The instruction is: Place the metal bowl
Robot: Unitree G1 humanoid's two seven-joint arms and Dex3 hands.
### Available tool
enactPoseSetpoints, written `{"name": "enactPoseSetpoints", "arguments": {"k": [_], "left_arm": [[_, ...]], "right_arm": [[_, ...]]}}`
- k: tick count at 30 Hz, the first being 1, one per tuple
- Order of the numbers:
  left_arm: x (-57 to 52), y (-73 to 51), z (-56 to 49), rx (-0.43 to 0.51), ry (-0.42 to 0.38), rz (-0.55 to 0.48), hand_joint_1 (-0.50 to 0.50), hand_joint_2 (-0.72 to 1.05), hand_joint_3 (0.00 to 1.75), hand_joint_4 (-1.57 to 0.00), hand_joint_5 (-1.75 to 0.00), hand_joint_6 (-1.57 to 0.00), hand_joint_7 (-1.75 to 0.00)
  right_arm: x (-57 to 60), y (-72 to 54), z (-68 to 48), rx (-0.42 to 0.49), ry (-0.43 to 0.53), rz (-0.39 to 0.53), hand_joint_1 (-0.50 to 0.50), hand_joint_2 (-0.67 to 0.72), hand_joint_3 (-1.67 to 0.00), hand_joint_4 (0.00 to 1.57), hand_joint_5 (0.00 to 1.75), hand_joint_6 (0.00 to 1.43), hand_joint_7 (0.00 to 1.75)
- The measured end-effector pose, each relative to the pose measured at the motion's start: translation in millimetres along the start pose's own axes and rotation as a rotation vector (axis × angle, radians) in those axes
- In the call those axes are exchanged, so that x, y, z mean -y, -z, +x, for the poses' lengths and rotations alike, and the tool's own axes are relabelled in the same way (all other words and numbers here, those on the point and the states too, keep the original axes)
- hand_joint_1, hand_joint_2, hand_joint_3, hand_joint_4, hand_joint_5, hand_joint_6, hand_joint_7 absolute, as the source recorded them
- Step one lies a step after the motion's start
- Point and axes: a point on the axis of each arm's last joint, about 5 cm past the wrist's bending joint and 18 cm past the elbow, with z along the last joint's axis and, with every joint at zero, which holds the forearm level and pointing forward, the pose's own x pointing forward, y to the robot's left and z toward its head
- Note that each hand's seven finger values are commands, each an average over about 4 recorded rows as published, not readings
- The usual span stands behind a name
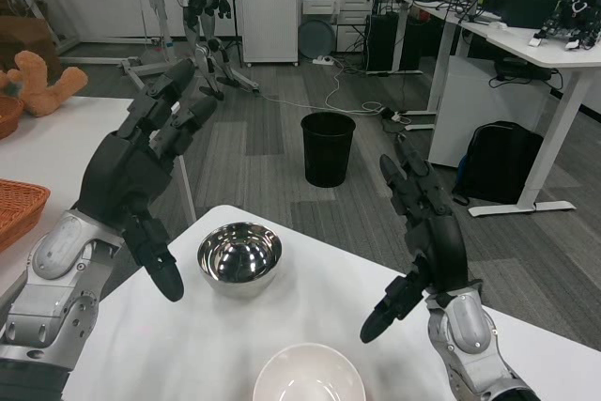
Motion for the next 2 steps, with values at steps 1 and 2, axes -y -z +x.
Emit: {"name": "enactPoseSetpoints", "arguments": {"k": [1,2], "left_arm": [[0.3,0.1,0.1,0.0,0.001,-0.001,-0.48,-0.72,0.04,0.0,-0.41,0.0,-0.14],[0.5,0.2,0.1,-0.001,0.002,-0.001,-0.48,-0.72,0.06,0.0,-0.41,0.0,-0.14]], "right_arm": [[0.0,0.0,0.0,0.0,0.0,0.0,-0.42,0.66,0.0,0.0,0.0,0.0,0.0],[0.1,0.0,0.0,0.0,0.0,0.0,-0.42,0.66,0.0,0.0,0.0,0.0,0.0]]}}
